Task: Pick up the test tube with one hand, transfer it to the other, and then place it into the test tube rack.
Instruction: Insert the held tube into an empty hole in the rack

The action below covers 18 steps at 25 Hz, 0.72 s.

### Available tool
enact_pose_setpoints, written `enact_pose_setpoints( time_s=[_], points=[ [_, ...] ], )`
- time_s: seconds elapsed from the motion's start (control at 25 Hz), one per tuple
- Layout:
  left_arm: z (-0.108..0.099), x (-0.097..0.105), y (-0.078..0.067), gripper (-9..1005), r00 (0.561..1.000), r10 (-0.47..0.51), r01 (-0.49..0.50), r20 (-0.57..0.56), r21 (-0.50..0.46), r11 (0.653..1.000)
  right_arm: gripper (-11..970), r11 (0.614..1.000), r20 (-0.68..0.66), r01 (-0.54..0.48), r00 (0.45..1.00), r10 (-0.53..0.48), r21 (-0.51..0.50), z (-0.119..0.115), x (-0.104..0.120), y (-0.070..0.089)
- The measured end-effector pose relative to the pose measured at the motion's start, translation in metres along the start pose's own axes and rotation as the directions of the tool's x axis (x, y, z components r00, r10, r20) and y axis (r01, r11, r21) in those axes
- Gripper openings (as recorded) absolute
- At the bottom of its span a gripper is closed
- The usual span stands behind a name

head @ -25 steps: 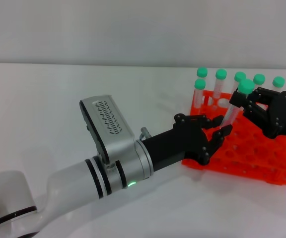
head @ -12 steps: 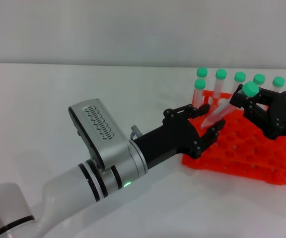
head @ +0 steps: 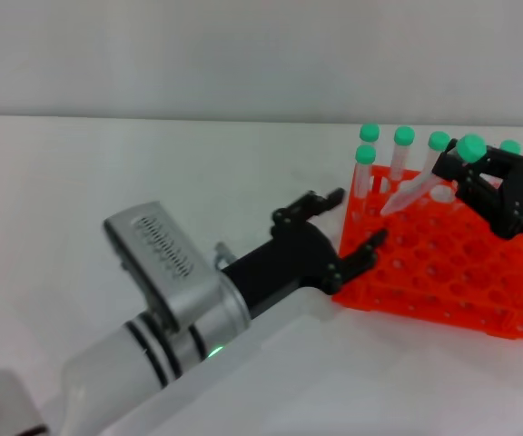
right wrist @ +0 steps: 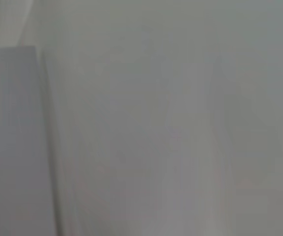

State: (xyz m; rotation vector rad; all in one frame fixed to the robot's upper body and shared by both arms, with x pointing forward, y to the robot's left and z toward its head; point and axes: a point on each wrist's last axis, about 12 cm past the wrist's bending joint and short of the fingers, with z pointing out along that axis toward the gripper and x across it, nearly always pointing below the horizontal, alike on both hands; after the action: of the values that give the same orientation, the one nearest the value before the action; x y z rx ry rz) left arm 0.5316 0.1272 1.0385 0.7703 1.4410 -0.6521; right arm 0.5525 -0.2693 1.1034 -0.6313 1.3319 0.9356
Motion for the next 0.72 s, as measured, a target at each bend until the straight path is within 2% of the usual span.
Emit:
enact_pose_setpoints(
  time_s=[0.2, 0.36, 0.48, 0.6, 0.72],
  points=[
    [-0.035, 0.014, 0.000, 713, 0.995, 0.102, -0.099, 0.014, -0.158, 0.982, 208, 0.996, -0.048, 0.055, 0.998, -0.052, 0.063, 0.005, -0.008, -0.017],
    [-0.064, 0.019, 0.001, 712, 0.990, 0.133, -0.118, 0.037, -0.274, 0.955, 208, 0.992, -0.089, 0.105, 0.991, -0.099, 0.065, 0.019, -0.019, -0.027],
    [-0.089, 0.026, 0.011, 712, 0.994, 0.105, -0.082, 0.034, -0.411, 0.908, 208, 0.990, -0.120, 0.133, 0.985, -0.127, 0.043, 0.034, -0.027, -0.032],
    [-0.112, 0.034, 0.021, 712, 0.998, 0.060, -0.040, 0.019, -0.537, 0.842, 208, 0.987, -0.179, 0.158, 0.972, -0.150, 0.030, 0.049, -0.033, -0.038],
    [-0.127, 0.039, 0.028, 712, 1.000, 0.030, -0.019, 0.007, -0.617, 0.786, 208, 0.984, -0.258, 0.178, 0.952, -0.167, 0.022, 0.063, -0.037, -0.043]
  ],
)
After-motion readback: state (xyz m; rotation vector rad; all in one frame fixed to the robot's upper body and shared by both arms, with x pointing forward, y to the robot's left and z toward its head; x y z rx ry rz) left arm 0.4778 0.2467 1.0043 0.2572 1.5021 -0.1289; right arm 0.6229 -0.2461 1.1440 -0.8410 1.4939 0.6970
